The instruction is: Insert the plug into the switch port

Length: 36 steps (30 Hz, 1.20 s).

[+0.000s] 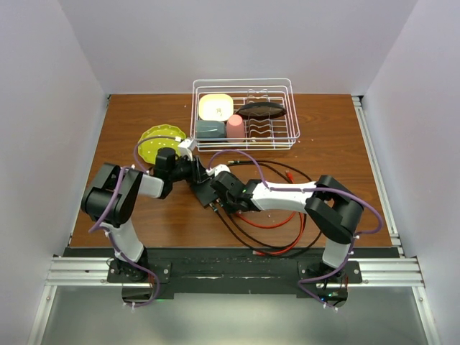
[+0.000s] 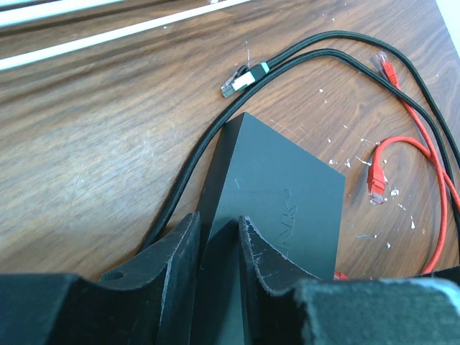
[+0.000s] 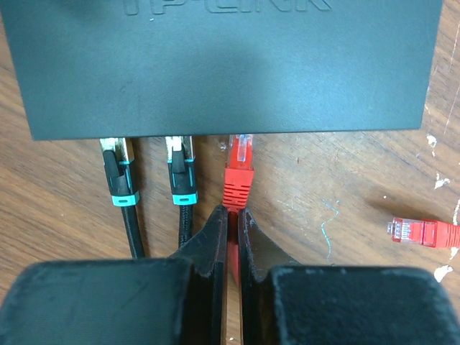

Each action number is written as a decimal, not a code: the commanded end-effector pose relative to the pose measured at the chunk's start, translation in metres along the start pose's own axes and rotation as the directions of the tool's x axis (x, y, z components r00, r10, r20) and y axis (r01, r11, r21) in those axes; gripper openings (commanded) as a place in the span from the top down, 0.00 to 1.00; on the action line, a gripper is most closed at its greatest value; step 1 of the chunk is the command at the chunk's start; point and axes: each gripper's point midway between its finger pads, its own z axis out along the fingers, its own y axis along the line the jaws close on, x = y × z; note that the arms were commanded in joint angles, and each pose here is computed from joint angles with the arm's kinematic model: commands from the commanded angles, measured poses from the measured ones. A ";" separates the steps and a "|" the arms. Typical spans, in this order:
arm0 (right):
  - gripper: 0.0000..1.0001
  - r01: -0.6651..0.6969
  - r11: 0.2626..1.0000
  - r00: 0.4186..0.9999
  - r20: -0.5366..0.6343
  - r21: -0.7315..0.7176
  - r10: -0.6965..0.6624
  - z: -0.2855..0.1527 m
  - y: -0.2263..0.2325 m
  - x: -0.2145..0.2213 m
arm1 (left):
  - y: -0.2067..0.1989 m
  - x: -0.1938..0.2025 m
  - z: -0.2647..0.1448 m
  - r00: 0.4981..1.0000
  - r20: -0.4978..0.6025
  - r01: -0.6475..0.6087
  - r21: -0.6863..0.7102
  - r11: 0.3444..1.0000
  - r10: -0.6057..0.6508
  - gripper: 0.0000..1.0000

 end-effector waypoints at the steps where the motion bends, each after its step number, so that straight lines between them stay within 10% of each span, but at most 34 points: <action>1: 1.00 0.102 0.990 0.988 -0.130 0.096 -0.090 0.016 -0.033 0.042 | -0.034 0.020 0.010 0.996 -0.087 -0.026 0.137 0.990 0.039 0.70; 19: 1.00 0.062 0.989 0.993 -0.107 0.131 -0.048 0.022 -0.035 0.036 | -0.055 0.051 0.030 0.971 -0.222 -0.028 0.262 0.965 0.089 0.69; 36: 1.00 -0.022 0.986 1.000 -0.015 0.163 0.025 0.025 -0.037 0.017 | -0.062 0.070 0.028 0.943 -0.313 -0.020 0.287 0.958 0.114 0.92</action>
